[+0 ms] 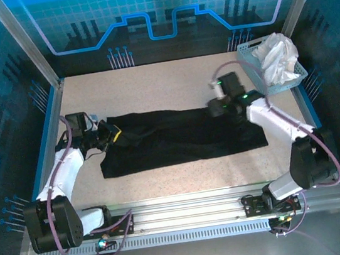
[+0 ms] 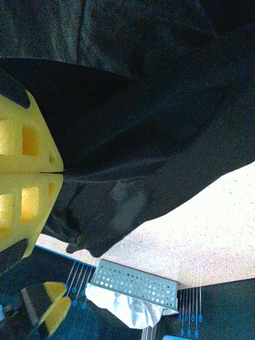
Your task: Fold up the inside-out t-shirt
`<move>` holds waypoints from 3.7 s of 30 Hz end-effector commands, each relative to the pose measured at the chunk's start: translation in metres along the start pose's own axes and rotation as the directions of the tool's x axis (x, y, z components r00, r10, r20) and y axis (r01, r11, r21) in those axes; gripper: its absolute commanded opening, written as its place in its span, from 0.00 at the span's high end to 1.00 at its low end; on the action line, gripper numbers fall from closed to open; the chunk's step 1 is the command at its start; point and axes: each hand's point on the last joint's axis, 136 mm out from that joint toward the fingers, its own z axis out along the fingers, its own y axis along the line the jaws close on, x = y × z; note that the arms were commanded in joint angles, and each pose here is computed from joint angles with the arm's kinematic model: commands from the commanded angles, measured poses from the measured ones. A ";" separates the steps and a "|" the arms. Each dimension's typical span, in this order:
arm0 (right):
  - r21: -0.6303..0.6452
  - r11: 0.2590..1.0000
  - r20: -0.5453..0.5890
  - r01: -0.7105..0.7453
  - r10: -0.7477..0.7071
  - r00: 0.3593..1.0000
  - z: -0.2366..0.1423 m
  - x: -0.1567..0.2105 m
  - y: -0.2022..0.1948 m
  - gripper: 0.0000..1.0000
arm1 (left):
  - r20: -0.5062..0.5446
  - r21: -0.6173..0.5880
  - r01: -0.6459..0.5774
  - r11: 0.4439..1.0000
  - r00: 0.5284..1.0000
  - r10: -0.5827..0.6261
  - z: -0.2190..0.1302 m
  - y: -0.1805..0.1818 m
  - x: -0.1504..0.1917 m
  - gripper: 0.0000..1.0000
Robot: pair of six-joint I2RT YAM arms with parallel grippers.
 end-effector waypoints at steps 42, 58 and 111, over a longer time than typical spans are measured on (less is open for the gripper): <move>-0.277 0.829 0.228 0.486 -0.434 0.871 0.043 -0.012 0.268 0.96 | 0.043 -0.050 -0.001 0.999 0.999 0.004 0.011 0.028 -0.007 1.00; -0.642 0.738 0.097 0.208 -0.191 0.977 0.048 -0.030 0.279 0.53 | 0.379 -0.248 -0.016 0.969 0.919 0.112 0.000 0.083 -0.052 0.38; -0.511 0.859 -0.088 -0.032 -0.016 0.996 0.055 -0.042 0.222 0.76 | -0.130 -0.123 -0.143 0.982 0.983 0.127 0.114 0.077 0.007 0.98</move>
